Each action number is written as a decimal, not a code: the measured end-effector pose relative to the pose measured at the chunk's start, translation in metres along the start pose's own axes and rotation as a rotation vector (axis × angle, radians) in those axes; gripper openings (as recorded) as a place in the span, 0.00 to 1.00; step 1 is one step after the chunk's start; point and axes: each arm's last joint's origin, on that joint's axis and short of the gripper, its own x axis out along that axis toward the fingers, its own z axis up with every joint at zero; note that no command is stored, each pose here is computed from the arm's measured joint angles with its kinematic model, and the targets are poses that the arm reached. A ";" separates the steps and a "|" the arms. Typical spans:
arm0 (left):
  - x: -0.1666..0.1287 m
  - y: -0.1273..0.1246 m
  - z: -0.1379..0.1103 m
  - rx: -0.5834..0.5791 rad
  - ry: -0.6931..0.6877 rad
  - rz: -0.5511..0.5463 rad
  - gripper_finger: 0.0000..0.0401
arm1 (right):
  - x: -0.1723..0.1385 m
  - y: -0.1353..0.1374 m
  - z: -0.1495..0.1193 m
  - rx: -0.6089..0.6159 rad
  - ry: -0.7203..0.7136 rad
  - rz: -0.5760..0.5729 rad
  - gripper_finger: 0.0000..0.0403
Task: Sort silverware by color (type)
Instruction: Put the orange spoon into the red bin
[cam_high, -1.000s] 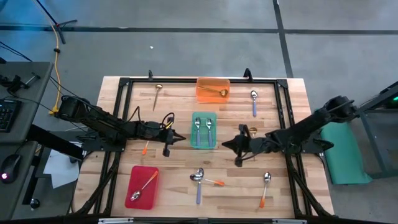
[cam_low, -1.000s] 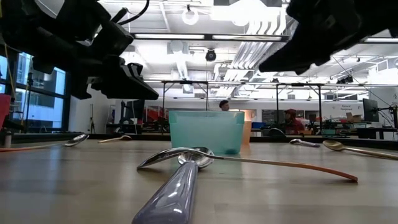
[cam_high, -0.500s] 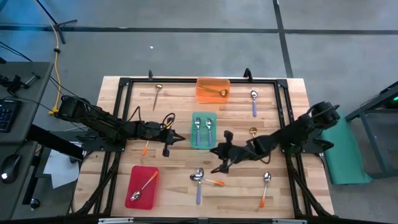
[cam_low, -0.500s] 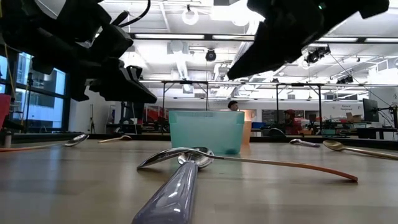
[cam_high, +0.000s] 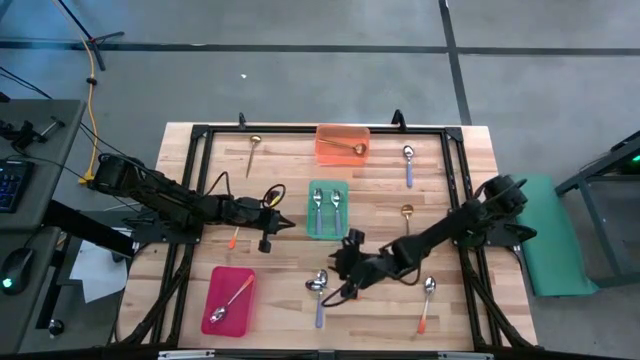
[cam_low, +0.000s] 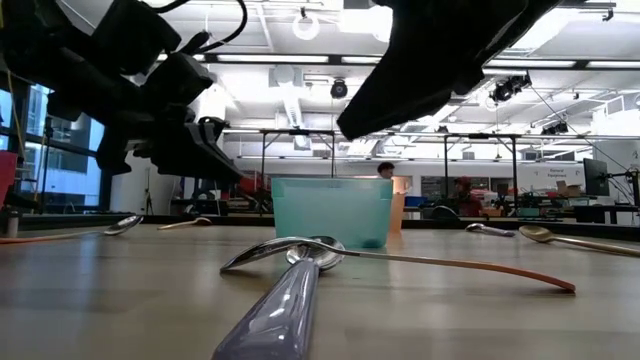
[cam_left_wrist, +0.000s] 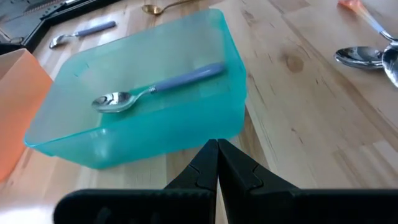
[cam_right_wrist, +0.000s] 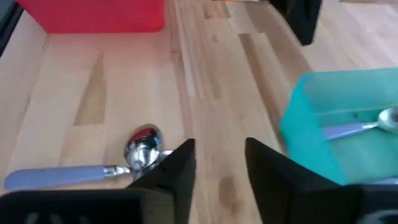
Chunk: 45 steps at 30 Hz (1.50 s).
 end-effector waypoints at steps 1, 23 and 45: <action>0.000 0.000 0.000 0.000 0.003 -0.002 0.00 | 0.001 0.003 -0.001 -0.002 0.010 0.000 0.34; 0.000 -0.001 -0.003 0.006 0.031 -0.020 0.00 | 0.022 0.043 -0.025 0.197 0.288 0.088 0.40; 0.000 -0.001 -0.003 -0.103 0.026 -0.016 0.00 | 0.040 0.031 -0.040 0.086 0.404 0.066 0.17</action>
